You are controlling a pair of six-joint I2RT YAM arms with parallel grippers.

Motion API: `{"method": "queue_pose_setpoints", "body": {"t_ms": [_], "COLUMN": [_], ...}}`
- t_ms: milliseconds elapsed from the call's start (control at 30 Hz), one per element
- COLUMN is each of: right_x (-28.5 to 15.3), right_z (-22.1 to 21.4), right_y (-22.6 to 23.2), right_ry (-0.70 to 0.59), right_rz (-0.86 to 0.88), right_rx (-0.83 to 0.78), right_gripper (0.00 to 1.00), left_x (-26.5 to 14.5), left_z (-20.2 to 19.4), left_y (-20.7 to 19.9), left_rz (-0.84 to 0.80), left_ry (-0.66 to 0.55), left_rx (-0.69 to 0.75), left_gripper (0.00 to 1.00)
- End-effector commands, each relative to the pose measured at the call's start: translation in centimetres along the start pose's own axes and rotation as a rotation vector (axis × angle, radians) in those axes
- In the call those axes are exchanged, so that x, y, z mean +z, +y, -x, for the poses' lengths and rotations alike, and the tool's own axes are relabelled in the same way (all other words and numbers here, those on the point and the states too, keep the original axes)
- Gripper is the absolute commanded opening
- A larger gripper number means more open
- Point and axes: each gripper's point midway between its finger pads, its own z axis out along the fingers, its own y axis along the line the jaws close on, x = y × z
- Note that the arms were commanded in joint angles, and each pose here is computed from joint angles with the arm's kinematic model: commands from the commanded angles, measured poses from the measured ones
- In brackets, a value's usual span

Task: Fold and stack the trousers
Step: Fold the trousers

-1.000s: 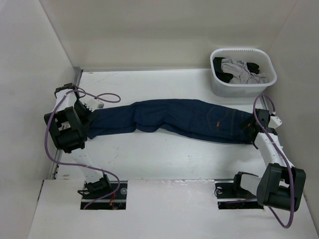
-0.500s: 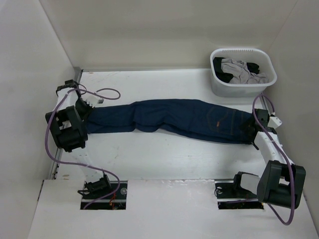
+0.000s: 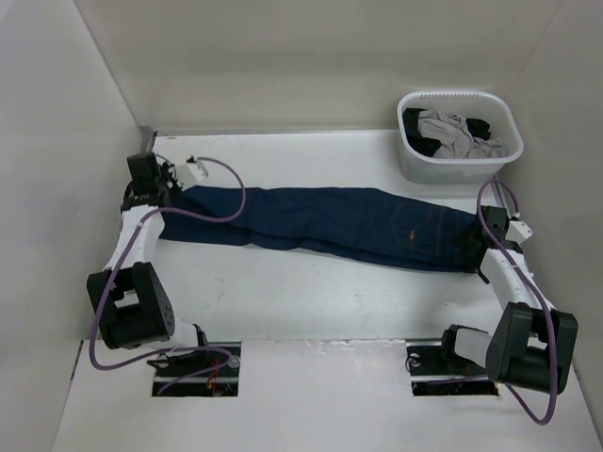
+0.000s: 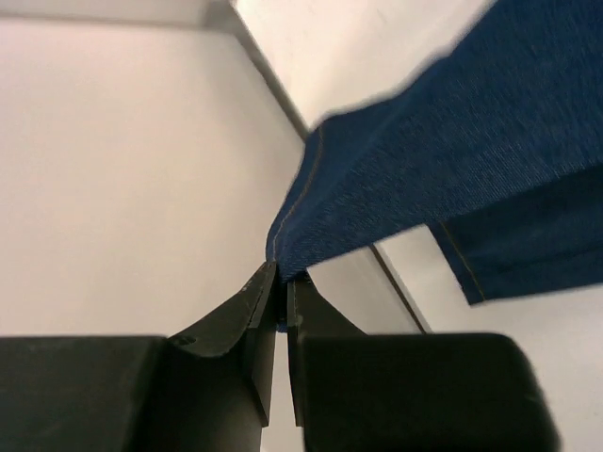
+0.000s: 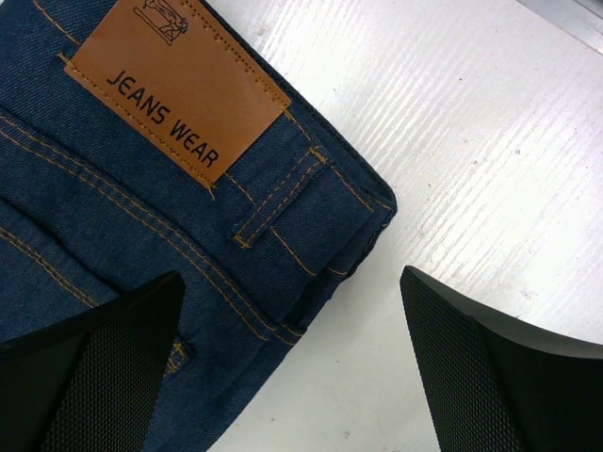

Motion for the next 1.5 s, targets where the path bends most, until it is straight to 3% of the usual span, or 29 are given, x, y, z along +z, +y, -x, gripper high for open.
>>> {"method": "queue_pose_setpoints", "body": {"t_ms": [0,133,233,467,500,667,800,867,967,1133,1200,1267,1333,1467], "right_x": [0.3,0.7,1.2,1.9,1.5,-1.2,-0.6,0.2,0.9,2.2,2.9,3.7,3.9,3.8], "right_z": [0.5,0.4,0.3,1.0,1.5,4.4,4.1,3.4,3.0,2.6,2.3,1.9,1.7,1.6], "right_y": [0.3,-0.1,-0.8,-0.6,-0.5,-0.1,0.2,0.3,0.5,1.7,1.9,2.1,2.1,2.4], "right_ry": [-0.031,-0.021,-0.001,0.015,-0.002,-0.099,-0.061,-0.021,0.001,0.037,0.055,0.076,0.084,0.096], "right_rz": [0.009,-0.006,-0.029,-0.007,0.001,0.073,0.095,0.086,0.076,0.087,0.078,0.064,0.050,0.069], "right_rx": [0.023,0.028,0.042,0.120,0.117,0.144,0.169,0.180,0.209,0.247,0.248,0.239,0.244,0.264], "right_gripper": [1.00,1.00,1.00,1.00,0.98,0.67,0.60,0.62,0.73,0.87,0.91,0.93,0.94,0.92], "left_x": [1.5,2.0,2.2,3.0,3.0,2.9,2.8,2.9,2.9,1.3,0.3,-0.8,-2.0,-5.0], "left_z": [-3.9,-9.3,-12.3,-13.5,-13.5,-13.4,-14.0,-14.3,-14.9,-14.5,-14.3,-14.7,-15.3,-12.6], "left_y": [-2.3,-7.3,-8.9,-9.4,-9.3,-8.6,-9.6,-10.7,-11.2,-10.2,-11.1,-13.0,-13.7,-9.1], "left_rz": [0.045,-0.037,-0.065,-0.074,-0.071,-0.055,-0.073,-0.097,-0.114,-0.136,-0.190,-0.289,-0.365,-0.388], "left_ry": [0.037,0.116,0.155,0.175,0.175,0.177,0.182,0.183,0.191,0.169,0.149,0.160,0.182,0.121], "left_rx": [0.128,0.191,0.184,0.171,0.169,0.164,0.151,0.149,0.144,0.165,0.165,0.176,0.174,-0.018], "left_gripper": [0.03,0.03,0.04,0.05,0.05,0.05,0.08,0.11,0.22,0.21,0.30,0.53,0.58,0.62]}}
